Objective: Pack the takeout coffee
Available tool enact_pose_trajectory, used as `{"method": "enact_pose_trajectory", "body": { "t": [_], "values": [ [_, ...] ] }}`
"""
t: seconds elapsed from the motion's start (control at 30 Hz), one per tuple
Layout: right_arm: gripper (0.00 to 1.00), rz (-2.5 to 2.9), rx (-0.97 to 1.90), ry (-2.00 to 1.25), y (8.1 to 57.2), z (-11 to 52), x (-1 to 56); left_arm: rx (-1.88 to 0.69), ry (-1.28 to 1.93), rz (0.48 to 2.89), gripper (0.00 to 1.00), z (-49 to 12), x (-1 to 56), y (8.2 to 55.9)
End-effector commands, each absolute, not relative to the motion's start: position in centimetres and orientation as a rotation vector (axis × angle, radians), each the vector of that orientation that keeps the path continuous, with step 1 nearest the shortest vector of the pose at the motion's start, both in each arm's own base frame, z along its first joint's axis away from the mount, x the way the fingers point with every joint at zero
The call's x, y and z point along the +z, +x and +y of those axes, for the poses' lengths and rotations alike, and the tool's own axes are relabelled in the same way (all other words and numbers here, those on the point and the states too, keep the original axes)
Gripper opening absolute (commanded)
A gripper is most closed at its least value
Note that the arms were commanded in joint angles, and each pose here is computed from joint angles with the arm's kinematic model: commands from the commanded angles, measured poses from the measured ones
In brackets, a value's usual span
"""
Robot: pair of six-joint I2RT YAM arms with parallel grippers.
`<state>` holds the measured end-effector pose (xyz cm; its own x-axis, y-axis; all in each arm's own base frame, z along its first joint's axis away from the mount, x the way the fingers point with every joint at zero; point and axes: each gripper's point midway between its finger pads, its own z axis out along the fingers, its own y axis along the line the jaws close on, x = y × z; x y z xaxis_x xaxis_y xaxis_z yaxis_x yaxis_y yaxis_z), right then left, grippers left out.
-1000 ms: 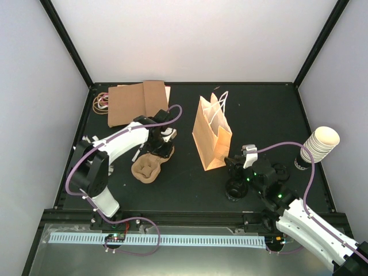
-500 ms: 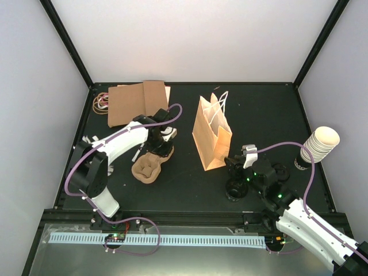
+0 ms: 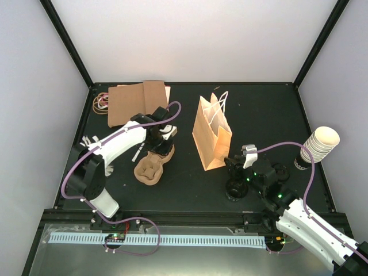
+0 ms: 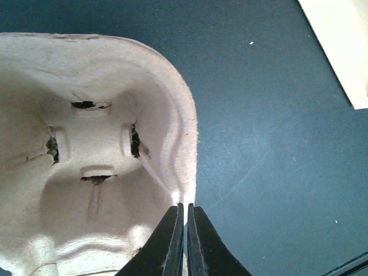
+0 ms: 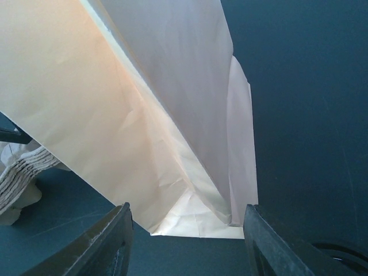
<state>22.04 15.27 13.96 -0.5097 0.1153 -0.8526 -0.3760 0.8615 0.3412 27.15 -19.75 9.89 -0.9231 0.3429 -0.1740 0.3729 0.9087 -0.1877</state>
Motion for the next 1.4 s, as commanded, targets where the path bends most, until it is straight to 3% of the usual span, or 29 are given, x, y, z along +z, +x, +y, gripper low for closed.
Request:
{"method": "enact_pose_trajectory", "body": {
  "t": [0.0, 0.67, 0.8, 0.83, 1.1, 1.17, 1.27, 1.37],
  "values": [
    [0.56, 1.988, 0.620, -0.206, 22.1, 15.4, 14.5, -0.422, 0.555, 2.888, 0.05, -20.8, 11.8, 27.3],
    [0.54, 1.988, 0.713, -0.295, 21.0, 17.1, 15.4, -0.347, 0.572, 2.850, 0.02, -19.7, 13.0, 27.3],
    [0.54, 1.990, 0.708, -0.296, 21.0, 17.0, 15.1, -0.360, 0.601, 2.866, 0.32, -20.0, 12.3, 27.1],
    [0.54, 1.987, 0.707, -0.293, 21.0, 16.9, 15.1, -0.343, 0.603, 2.869, 0.35, -19.9, 12.1, 27.2],
    [0.54, 1.961, 0.712, -0.291, 20.8, 16.8, 15.1, -0.264, 0.732, 2.880, 0.42, -20.3, 10.0, 27.1],
    [0.54, 1.964, 0.711, -0.291, 20.8, 16.7, 15.0, -0.241, 0.766, 2.874, 0.41, -20.4, 9.7, 27.1],
    [0.55, 1.963, 0.711, -0.291, 20.9, 16.8, 15.0, -0.211, 0.767, 2.892, 0.30, -20.2, 9.3, 27.2],
    [0.55, 1.963, 0.708, -0.289, 20.9, 16.7, 14.9, -0.176, 0.761, 2.914, 0.25, -19.8, 8.9, 27.1]
  ]
}}
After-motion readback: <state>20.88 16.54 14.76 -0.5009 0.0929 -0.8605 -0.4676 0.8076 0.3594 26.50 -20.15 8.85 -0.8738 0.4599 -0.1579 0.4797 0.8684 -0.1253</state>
